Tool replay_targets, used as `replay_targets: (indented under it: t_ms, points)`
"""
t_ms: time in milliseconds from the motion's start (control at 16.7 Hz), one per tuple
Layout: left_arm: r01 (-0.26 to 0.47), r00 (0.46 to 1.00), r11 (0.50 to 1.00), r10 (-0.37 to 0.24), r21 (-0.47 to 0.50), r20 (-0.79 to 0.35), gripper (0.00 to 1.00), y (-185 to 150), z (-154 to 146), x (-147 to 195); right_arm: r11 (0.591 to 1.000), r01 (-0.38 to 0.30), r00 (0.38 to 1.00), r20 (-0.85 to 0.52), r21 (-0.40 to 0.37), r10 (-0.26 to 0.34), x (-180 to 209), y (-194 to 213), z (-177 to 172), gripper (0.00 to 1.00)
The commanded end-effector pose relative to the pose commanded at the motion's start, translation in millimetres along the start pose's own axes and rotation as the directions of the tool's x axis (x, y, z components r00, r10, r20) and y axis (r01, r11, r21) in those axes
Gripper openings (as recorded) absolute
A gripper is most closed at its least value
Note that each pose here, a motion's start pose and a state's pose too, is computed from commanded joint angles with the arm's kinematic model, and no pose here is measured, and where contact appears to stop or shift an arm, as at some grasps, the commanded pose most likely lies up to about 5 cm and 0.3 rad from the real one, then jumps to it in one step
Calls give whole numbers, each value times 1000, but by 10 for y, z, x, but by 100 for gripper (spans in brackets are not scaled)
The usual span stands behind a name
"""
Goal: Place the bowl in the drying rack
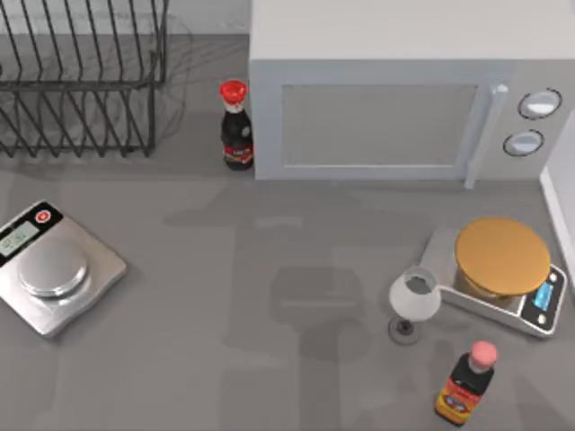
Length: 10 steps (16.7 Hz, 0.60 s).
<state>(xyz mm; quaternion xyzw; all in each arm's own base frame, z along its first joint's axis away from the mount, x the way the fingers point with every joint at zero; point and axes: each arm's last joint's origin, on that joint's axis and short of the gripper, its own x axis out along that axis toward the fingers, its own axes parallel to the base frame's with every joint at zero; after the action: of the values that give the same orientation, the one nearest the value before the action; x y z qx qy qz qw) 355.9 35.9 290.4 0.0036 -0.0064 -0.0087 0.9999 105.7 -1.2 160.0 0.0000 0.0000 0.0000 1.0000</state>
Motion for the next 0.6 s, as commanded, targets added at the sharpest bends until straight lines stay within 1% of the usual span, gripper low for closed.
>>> replay_targets:
  t_ms: [180, 300, 420, 600]
  points:
    - [1, 1000, 1000, -1, -2, -1, 0, -59, -448, 187, 1000, 0, 1000, 0, 0, 0, 0, 0, 0, 100]
    - [2, 1000, 1000, -2, -5, -9, 0, -93, -645, 234, 1000, 0, 1000, 0, 0, 0, 0, 0, 0, 100]
    - [2, 1000, 1000, -3, -7, -13, 0, -108, -726, 247, 1000, 0, 1000, 0, 0, 0, 0, 0, 0, 100]
    - [2, 1000, 1000, -3, -7, -13, 0, -108, -726, 247, 1000, 0, 1000, 0, 0, 0, 0, 0, 0, 100]
